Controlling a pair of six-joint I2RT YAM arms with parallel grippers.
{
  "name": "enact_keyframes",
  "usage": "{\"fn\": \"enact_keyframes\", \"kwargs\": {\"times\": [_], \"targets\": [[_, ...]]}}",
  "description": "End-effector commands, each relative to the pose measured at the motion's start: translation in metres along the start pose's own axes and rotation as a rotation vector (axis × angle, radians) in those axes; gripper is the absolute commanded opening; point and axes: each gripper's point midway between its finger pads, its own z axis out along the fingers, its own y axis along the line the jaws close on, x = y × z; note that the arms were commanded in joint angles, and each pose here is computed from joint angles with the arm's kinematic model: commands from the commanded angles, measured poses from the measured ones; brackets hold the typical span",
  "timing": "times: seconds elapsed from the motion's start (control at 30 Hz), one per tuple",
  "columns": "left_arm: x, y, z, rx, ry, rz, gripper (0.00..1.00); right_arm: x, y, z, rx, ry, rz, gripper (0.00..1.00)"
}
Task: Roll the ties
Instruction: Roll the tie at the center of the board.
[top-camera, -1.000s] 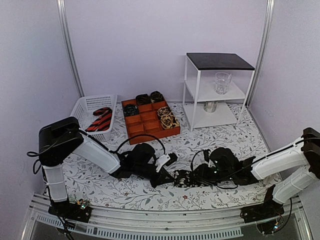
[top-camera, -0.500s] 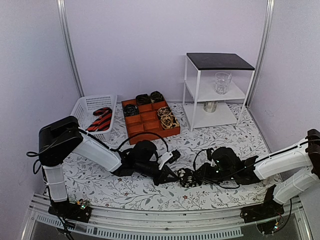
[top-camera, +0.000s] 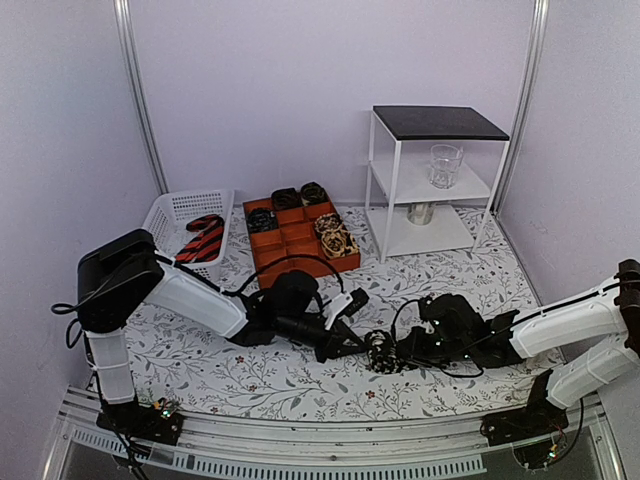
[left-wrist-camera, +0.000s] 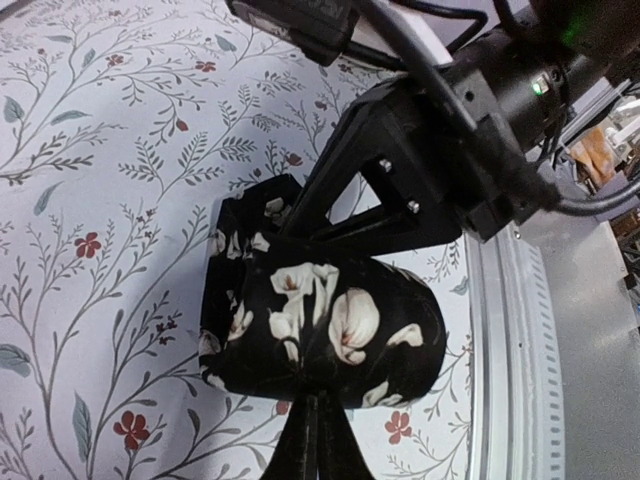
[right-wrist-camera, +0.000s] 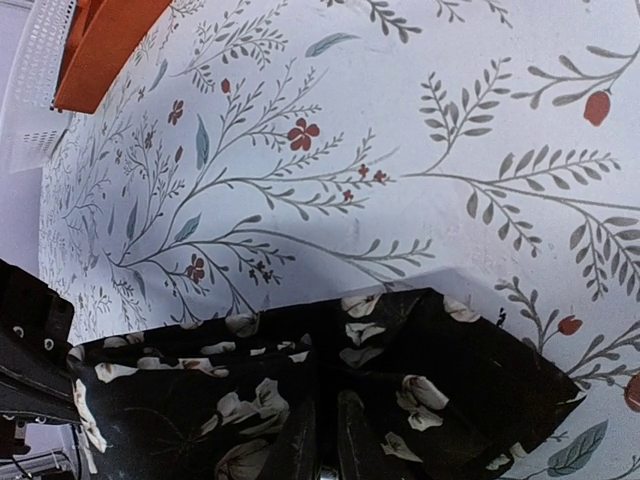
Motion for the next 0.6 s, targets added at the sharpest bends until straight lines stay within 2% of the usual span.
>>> {"fn": "enact_keyframes", "kwargs": {"times": [0.0,0.13,0.17,0.33,0.57], "targets": [[-0.006,0.0,0.003,0.011,-0.003,-0.008,0.0,-0.004,0.001,-0.005,0.012,-0.003,-0.036,0.1],[-0.012,-0.001,0.004,0.014,-0.009,-0.004,0.0,-0.007,-0.003,-0.008,0.031,-0.023,-0.04,0.11],[-0.001,0.005,0.011,0.008,0.018,-0.02,0.0,-0.008,-0.003,-0.009,0.035,-0.029,-0.039,0.12],[-0.001,0.005,0.016,0.013,0.024,-0.02,0.0,-0.016,-0.007,-0.016,0.042,-0.074,-0.031,0.15],[-0.004,0.003,0.024,0.017,0.028,-0.018,0.0,-0.017,-0.008,-0.026,0.024,-0.097,-0.024,0.11]]}}
